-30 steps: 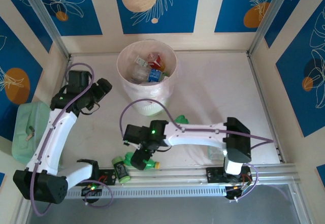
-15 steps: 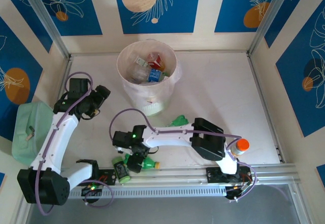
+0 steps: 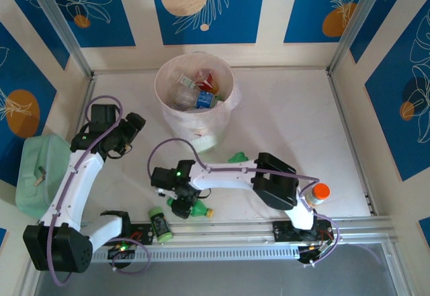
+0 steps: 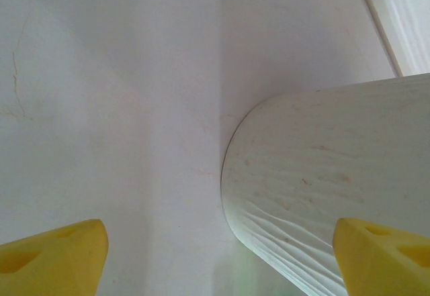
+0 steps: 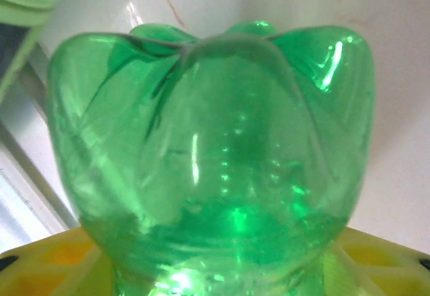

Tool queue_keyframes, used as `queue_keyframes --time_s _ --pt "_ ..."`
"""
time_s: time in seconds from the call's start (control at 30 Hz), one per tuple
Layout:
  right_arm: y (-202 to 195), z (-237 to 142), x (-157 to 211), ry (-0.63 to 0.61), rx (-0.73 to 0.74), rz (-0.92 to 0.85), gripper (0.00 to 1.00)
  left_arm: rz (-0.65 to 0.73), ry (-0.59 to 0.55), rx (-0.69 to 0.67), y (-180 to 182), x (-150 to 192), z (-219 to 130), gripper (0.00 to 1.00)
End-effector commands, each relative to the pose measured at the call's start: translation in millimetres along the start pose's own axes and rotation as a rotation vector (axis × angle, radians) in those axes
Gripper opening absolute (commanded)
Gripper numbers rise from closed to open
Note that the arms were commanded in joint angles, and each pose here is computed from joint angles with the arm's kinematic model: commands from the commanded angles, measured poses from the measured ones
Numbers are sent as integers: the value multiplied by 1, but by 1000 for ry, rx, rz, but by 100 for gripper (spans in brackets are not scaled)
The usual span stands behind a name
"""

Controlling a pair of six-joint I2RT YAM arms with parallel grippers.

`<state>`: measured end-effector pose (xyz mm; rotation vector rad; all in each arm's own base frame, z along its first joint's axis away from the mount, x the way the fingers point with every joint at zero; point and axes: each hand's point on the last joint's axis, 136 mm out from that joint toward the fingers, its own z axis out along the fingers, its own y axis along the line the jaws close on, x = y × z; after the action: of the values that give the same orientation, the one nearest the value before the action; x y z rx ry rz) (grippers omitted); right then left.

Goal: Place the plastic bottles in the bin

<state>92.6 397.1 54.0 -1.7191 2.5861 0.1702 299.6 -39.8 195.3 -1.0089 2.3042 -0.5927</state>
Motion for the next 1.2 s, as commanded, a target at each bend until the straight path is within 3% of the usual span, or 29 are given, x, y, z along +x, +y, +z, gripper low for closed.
queue_keyframes --time_s 0.0,0.3,0.47,0.63,0.8,1.17 --pt "-3 -76 -21 -181 -7 45 56 43 -26 45 -12 -9 -11 86" --pt "-45 -243 -47 -596 -37 272 53 149 -10 103 -41 -5 -13 84" --pt "-97 -337 -55 -823 -45 481 53 217 -38 133 -62 -3 -21 84" --pt "-158 -396 -59 -974 -66 657 53 255 -21 137 -70 5 -20 84" --pt "-208 -404 -69 -1007 -82 756 53 269 -17 139 -68 10 -23 84" --pt "-257 -345 -93 -904 -44 785 55 305 -38 141 -68 9 -32 84"
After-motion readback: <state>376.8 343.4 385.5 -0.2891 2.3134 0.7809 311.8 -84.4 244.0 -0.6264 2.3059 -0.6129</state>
